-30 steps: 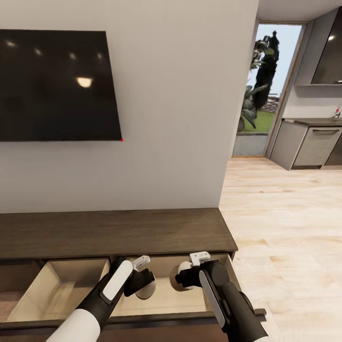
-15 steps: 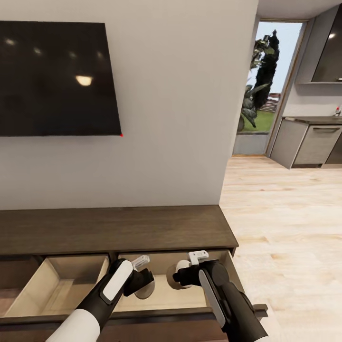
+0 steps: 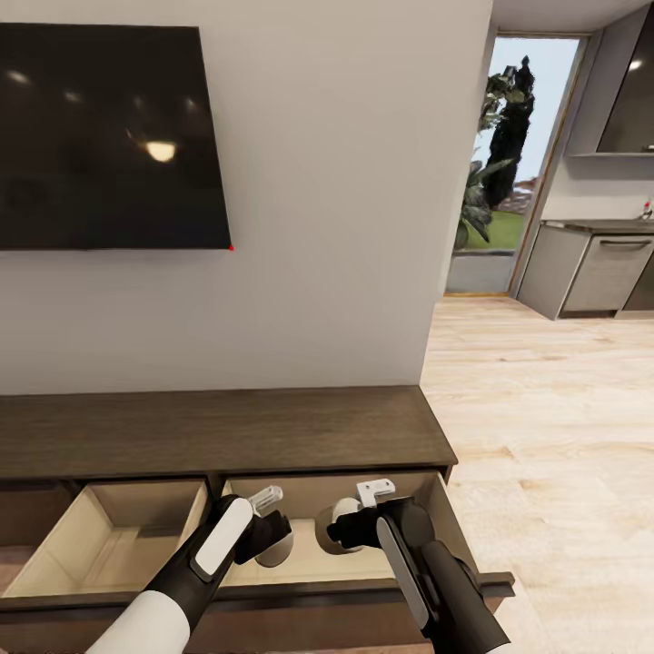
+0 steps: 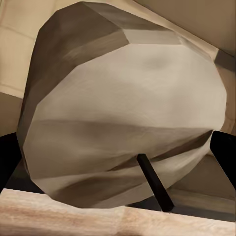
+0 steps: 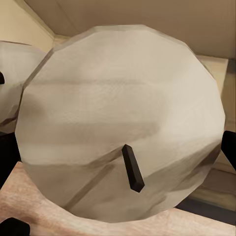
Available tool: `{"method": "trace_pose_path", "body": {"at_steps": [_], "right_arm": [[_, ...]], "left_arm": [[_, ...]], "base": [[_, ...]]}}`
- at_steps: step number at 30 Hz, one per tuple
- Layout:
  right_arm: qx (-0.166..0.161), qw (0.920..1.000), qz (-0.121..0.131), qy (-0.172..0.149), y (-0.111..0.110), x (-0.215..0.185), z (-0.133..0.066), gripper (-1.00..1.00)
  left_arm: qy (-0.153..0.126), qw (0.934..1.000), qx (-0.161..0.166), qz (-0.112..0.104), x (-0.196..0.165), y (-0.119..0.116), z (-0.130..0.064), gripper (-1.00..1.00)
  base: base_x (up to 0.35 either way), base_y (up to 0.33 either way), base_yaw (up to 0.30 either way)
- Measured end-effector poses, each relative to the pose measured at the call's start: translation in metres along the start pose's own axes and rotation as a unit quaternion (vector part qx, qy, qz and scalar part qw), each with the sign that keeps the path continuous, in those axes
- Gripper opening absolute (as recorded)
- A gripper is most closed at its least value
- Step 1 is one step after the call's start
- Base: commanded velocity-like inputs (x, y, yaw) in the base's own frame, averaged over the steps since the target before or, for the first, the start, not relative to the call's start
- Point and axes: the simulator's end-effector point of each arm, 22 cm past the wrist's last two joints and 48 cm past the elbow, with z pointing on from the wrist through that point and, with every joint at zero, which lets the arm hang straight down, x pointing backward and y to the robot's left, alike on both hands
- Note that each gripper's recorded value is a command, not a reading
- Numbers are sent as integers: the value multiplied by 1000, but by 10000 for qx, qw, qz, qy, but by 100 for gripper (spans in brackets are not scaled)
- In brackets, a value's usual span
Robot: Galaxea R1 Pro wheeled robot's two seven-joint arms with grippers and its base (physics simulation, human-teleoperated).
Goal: Place each of the two pumpkins and all three candles from the living room inside a cabinet in the living room (use any cabinet), then make sure every cabinet is closed, and position the cauldron so it is next to a table in the living room.
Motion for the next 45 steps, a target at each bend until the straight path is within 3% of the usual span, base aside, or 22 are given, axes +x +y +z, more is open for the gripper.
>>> {"method": "trace_pose_path", "body": {"at_steps": [16,41,45], "right_arm": [[-26,9999,-34,-152,1,1,6,-100],[-31,9999,-39,-127,1,2,7,-100],[-207,9997,80,-111,9,3,7,-100]], "left_arm": [[-5,10000,-5,1,6,7,15,-100],[10,10000,-36,0,8,7,16,-100],[11,10000,-43,-5,8,8,16,-100]], "base": [[0,0,0],[11,-7,0],[15,-14,-94]]}}
